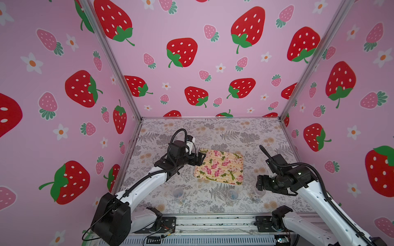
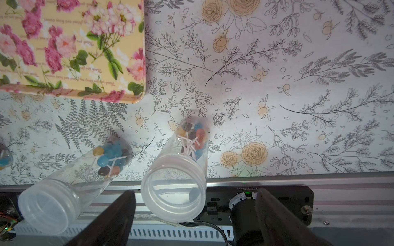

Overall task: Pour the candies out of the jar
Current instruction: Pick up the jar from the center of the board.

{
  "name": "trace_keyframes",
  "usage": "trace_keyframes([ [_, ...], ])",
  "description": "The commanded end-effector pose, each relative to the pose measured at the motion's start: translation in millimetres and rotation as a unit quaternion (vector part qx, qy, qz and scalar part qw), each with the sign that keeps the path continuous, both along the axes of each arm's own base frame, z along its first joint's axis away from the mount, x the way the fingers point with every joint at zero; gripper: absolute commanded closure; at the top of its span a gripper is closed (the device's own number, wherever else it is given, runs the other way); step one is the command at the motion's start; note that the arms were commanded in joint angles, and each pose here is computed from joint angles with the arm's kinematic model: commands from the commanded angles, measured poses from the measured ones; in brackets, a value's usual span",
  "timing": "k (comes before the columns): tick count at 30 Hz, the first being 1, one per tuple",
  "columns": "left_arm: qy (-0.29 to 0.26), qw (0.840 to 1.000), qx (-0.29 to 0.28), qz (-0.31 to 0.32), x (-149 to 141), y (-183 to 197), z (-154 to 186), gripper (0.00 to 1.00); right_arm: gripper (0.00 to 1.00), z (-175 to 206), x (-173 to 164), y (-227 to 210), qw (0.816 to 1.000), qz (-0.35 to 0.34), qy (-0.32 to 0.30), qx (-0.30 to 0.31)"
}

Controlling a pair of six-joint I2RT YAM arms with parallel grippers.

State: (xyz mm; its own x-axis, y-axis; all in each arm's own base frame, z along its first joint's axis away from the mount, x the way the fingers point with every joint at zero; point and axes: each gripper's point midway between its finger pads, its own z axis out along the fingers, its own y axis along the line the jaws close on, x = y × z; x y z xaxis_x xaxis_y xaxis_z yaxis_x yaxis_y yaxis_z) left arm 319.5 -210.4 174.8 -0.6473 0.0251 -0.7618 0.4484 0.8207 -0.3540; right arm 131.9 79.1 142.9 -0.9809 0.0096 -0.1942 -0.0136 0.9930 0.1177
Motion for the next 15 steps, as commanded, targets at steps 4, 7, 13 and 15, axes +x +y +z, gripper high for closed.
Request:
trace_keyframes([
  [4, -0.006, 1.0, -0.023, -0.009, -1, -8, 8, 0.01, 0.16, -12, -11, 3, 1.0, 0.006, 0.03, -0.007],
  [7, -0.004, 1.0, -0.028, -0.011, -2, -10, 8, 0.01, 0.19, -19, -9, 6, 0.999, 0.01, 0.038, -0.013],
  [13, 0.003, 0.999, -0.03, -0.016, -5, -13, 6, 0.01, 0.27, -25, -8, 10, 0.998, 0.024, 0.047, -0.027],
  [15, 0.002, 0.999, -0.03, -0.017, -5, -13, 6, 0.01, 0.28, -27, -7, 12, 0.998, 0.026, 0.048, -0.027],
])
